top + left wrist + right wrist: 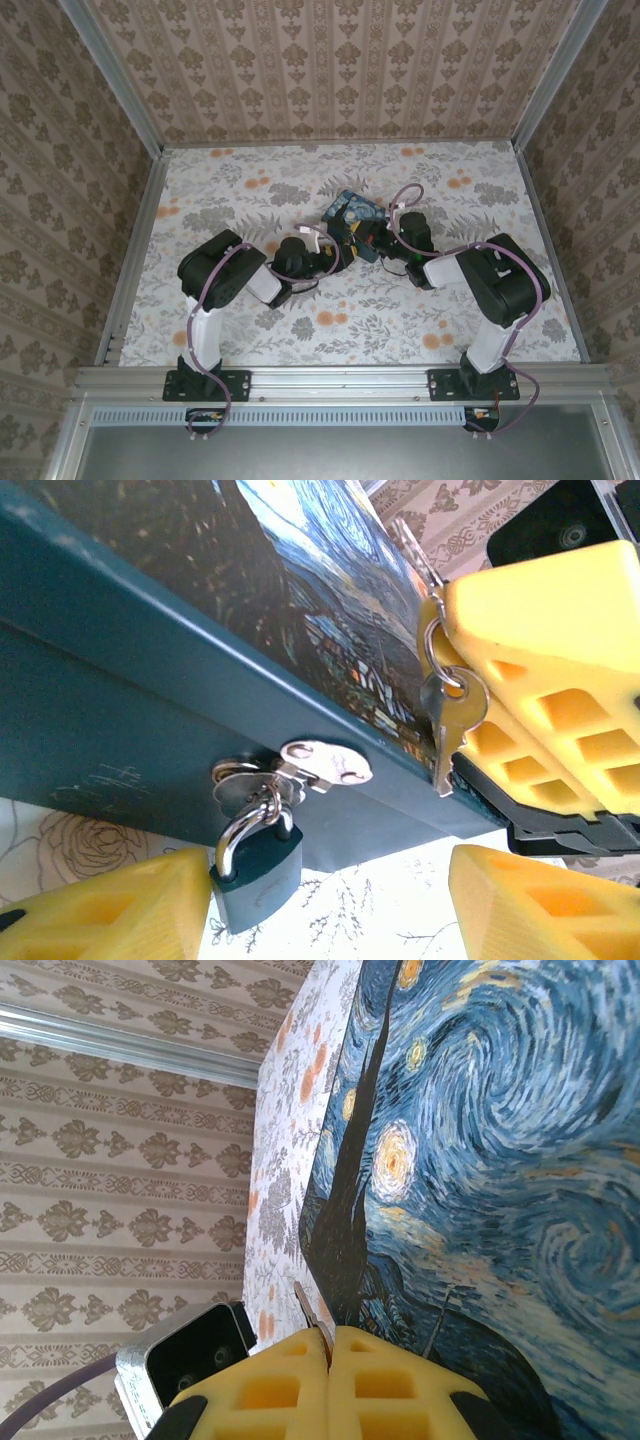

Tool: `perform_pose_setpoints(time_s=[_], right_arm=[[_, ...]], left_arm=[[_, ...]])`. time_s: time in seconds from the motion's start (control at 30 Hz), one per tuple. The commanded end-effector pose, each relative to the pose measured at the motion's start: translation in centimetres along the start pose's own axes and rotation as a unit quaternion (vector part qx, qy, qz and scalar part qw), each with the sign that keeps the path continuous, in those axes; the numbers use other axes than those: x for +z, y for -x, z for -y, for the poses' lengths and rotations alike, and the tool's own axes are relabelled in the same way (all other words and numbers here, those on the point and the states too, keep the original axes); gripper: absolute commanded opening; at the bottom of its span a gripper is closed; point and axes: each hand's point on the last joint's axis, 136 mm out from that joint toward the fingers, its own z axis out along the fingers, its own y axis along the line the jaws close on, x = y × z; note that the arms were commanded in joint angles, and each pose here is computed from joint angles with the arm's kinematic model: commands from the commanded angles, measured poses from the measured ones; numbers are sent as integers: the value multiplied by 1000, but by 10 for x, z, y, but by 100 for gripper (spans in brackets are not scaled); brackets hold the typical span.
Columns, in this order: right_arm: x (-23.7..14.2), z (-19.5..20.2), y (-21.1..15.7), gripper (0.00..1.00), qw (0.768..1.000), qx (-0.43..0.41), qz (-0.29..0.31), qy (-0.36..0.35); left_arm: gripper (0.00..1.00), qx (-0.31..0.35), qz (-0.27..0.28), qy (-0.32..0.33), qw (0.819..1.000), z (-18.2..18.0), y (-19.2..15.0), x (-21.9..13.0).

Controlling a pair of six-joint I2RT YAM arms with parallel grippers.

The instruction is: Unlock the padlock with the key

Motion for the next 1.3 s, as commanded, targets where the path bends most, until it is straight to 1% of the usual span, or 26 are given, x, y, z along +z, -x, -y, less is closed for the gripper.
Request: perform_pose_setpoints(time_s=[0.0,0.17,0.37,0.67,0.83,1.1,1.27], right_arm=[[-4,59,-16,0,995,37,-20,-91],[-2,61,-16,0,995,40,-20,-91],[-1,62,-16,0,995,42,-20,-90],[-1,63,-16,0,995,44,-18,-92],[-1,62,-15,0,995,45,-17,-90],[-2,60,-15,0,995,45,-15,-88],[-2,61,-15,0,995,46,-15,-89]], left_arm=[[65,2,8,-41,999,25,11,-3],[61,-2,3,-42,999,24,7,-2],[62,2,18,-32,999,26,11,-8],[61,-1,16,-40,999,26,13,4],[62,-10,15,-23,1000,14,7,6],[62,-36,7,24,999,-21,-9,3],[61,-41,4,41,998,-32,-12,3]])
